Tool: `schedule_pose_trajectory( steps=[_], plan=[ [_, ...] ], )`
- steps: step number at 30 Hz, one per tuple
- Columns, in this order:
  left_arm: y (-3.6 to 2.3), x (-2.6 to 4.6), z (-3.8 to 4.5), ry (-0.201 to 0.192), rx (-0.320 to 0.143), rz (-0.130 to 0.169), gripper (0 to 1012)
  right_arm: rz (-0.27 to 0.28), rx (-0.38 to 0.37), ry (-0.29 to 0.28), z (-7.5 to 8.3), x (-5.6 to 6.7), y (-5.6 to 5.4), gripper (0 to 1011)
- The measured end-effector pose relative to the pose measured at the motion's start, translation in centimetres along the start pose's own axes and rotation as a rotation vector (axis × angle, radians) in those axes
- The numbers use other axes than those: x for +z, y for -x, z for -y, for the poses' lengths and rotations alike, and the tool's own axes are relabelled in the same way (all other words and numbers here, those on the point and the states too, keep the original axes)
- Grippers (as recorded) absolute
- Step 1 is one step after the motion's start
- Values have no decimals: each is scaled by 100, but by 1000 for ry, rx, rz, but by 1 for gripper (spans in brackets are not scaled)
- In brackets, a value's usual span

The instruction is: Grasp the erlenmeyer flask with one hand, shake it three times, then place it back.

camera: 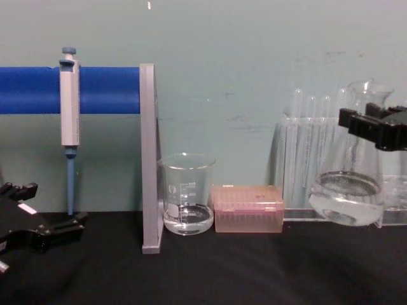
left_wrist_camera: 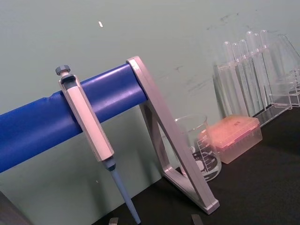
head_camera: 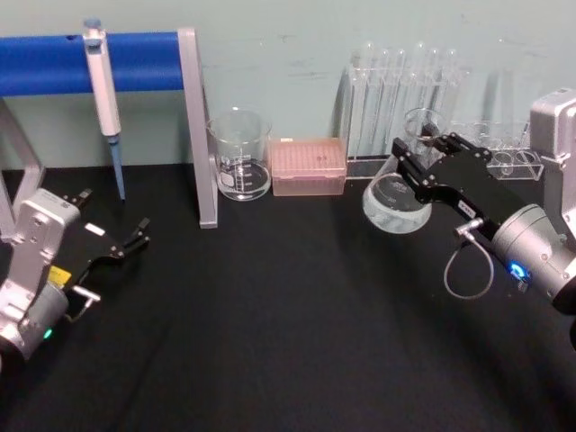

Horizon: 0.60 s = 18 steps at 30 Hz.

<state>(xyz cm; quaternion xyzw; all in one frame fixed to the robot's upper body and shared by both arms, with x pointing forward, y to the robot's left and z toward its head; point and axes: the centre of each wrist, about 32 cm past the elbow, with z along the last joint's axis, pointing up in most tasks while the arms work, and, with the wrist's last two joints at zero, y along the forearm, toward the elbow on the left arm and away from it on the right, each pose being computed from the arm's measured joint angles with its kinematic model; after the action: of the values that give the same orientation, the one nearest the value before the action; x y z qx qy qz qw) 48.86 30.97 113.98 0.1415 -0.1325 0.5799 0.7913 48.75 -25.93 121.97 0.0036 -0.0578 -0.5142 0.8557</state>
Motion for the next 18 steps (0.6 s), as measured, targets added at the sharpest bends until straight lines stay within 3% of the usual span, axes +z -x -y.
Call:
schedule_pose_trajectory(
  steps=[18],
  plan=[
    [0,0,0,0,0,0,1001,5,-76,-3,18,12,54,449]
  ],
)
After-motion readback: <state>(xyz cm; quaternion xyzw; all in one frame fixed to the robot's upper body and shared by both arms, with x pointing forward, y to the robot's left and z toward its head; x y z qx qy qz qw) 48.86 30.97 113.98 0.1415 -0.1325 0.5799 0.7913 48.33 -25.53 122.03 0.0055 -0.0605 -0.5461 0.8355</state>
